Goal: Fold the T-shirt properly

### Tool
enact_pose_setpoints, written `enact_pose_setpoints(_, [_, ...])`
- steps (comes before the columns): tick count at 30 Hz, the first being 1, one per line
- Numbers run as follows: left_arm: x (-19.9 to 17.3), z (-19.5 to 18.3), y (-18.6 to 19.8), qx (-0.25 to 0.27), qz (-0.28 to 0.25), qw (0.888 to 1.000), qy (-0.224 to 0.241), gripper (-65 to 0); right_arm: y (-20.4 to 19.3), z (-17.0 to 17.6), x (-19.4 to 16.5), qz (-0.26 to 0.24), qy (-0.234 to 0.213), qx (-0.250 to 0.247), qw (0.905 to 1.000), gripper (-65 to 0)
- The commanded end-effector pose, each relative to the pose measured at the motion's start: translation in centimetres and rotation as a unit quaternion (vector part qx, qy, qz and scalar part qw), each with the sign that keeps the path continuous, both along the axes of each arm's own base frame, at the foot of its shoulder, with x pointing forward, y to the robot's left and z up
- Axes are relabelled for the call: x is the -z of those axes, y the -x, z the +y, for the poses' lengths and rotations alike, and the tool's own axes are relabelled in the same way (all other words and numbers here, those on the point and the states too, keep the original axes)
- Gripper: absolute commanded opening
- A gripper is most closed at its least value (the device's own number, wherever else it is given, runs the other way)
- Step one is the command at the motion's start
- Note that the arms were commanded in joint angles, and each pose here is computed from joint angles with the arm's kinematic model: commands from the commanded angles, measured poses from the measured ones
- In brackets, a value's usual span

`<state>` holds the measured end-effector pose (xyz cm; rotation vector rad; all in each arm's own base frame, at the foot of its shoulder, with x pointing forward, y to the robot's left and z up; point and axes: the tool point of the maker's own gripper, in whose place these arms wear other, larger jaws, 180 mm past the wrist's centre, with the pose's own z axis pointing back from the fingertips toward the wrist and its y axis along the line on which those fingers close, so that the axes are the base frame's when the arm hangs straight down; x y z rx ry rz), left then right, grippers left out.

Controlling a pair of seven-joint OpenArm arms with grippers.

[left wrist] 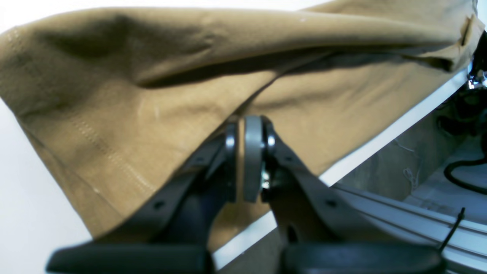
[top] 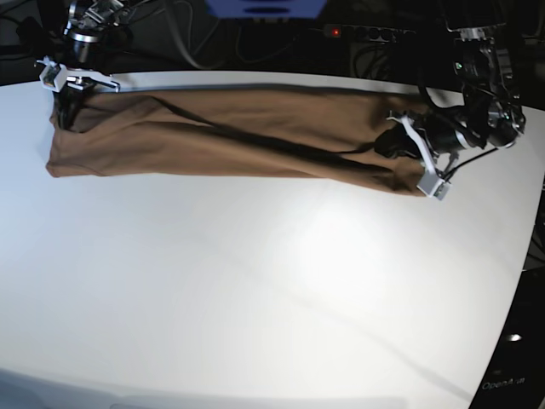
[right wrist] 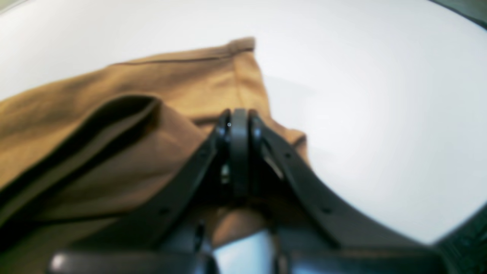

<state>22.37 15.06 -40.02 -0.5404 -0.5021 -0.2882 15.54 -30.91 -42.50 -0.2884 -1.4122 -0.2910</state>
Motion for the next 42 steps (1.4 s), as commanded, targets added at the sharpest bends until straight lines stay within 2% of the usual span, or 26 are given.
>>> enact_pose_setpoints(1, [-1.1,0.0,-0.9,0.0,-0.023,1.0,0.006,-62.4,-0.4,-0.8,-1.6,-0.02,0.021,-0.003,0.9996,-64.1])
enact_pose_setpoints(7, [-1.0,0.0,-0.7,0.0,-0.021,1.0,0.006,-62.4,-2.5,0.3,-0.4,0.03,0.012,-0.038,0.9987,-64.1])
enact_pose_setpoints(12, [-1.0,0.0,-0.7,0.0,-0.021,1.0,0.006,-62.4,-3.6,1.4,2.2,0.106,-0.004,-0.073,0.9917,-64.1])
enact_pose_setpoints(16, [-0.8,0.0,-0.6,-0.002,-0.017,1.0,0.008,-62.4,-4.4,1.3,2.9,0.131,-0.01,-0.075,0.9885,-64.1])
enact_pose_setpoints(22, [-0.8,-0.5,-0.8,-0.003,-0.019,1.0,0.012,-62.4,-5.6,1.4,3.4,0.155,-0.009,-0.082,0.9846,-64.1])
enact_pose_setpoints(30, [-0.5,-0.1,-0.7,-0.002,-0.014,1.0,0.006,-62.4,-6.6,1.0,3.0,0.151,-0.006,-0.079,0.9854,-64.1])
enact_pose_setpoints(34, [-0.3,0.5,-0.5,0.002,-0.013,1.0,-0.023,-62.4,-6.5,0.9,3.1,0.152,-0.006,-0.079,0.9853,-64.1])
enact_pose_setpoints(42, [0.1,0.8,-0.3,0.001,-0.007,0.999,-0.036,-62.4,-6.7,0.8,2.9,0.15,-0.004,-0.08,0.9854,-64.1])
